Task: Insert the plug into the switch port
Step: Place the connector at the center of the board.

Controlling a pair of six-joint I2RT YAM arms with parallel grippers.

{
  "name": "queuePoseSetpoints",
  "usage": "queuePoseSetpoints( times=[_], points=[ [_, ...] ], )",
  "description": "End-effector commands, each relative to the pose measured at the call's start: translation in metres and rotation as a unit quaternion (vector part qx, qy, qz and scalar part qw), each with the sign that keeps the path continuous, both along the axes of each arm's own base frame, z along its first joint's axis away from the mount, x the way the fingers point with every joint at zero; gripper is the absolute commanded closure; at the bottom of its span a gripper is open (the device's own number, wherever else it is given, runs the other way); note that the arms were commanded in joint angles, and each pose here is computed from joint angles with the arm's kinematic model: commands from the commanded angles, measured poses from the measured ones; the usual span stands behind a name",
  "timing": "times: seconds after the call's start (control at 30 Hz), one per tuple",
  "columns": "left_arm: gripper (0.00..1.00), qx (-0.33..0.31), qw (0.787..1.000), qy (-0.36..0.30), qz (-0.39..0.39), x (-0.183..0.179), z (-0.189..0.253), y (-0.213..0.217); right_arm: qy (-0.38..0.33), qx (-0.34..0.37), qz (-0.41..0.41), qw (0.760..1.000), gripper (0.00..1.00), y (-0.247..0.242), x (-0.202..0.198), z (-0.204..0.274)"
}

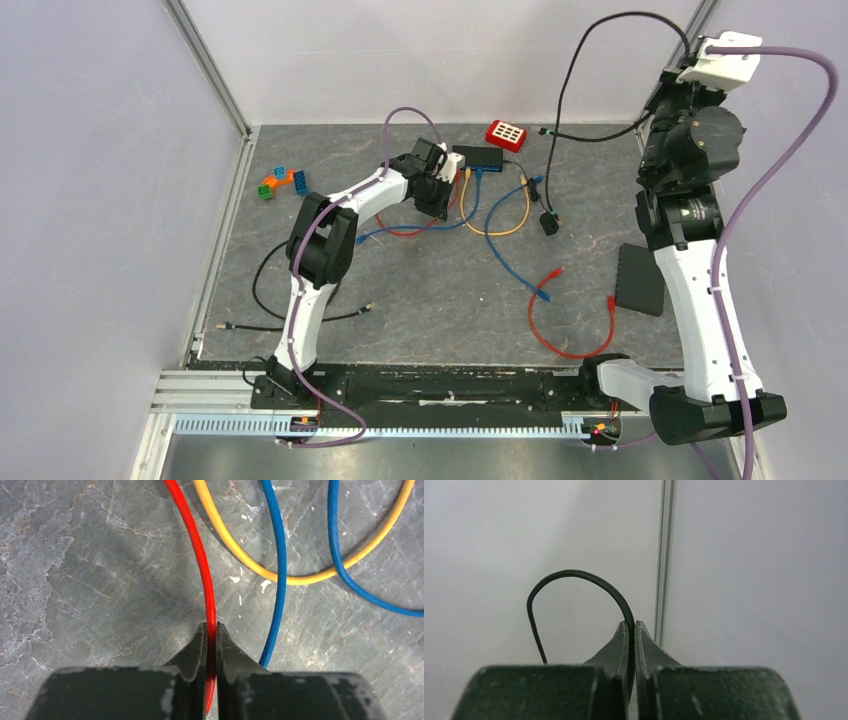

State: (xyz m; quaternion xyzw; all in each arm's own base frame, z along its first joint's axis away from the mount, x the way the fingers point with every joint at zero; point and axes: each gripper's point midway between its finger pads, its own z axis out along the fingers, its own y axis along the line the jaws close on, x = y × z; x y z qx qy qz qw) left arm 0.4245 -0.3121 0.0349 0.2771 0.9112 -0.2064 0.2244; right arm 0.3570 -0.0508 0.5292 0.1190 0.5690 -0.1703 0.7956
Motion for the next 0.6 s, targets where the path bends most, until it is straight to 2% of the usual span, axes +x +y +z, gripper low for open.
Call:
queuePoseSetpoints(
  times=[0.0, 0.17, 0.27, 0.43, 0.57],
  points=[
    [0.84, -0.021, 0.998, -0.044, 0.039, 0.033, 0.028, -0.008, -0.062, -0.016, 0.041, 0.997, 1.00, 0.011, -0.024, 0.065],
    [0.58, -0.060, 0.993, -0.084, 0.049, 0.042, 0.085, -0.015, -0.050, -0.007, 0.130, 0.990, 1.00, 0.041, -0.018, 0.066],
    [0.47, -0.073, 0.990, -0.113, 0.050, 0.039, 0.121, -0.011, -0.038, 0.027, 0.176, 0.983, 1.00, 0.056, -0.013, 0.052],
    [0.43, -0.052, 0.983, -0.148, 0.096, 0.028, 0.160, 0.027, -0.011, 0.087, 0.272, 0.958, 1.00, 0.091, -0.007, 0.024],
    [0.42, -0.058, 0.973, -0.142, 0.173, 0.011, 0.166, 0.074, 0.010, 0.152, 0.368, 0.917, 1.00, 0.128, -0.007, -0.008]
  ],
)
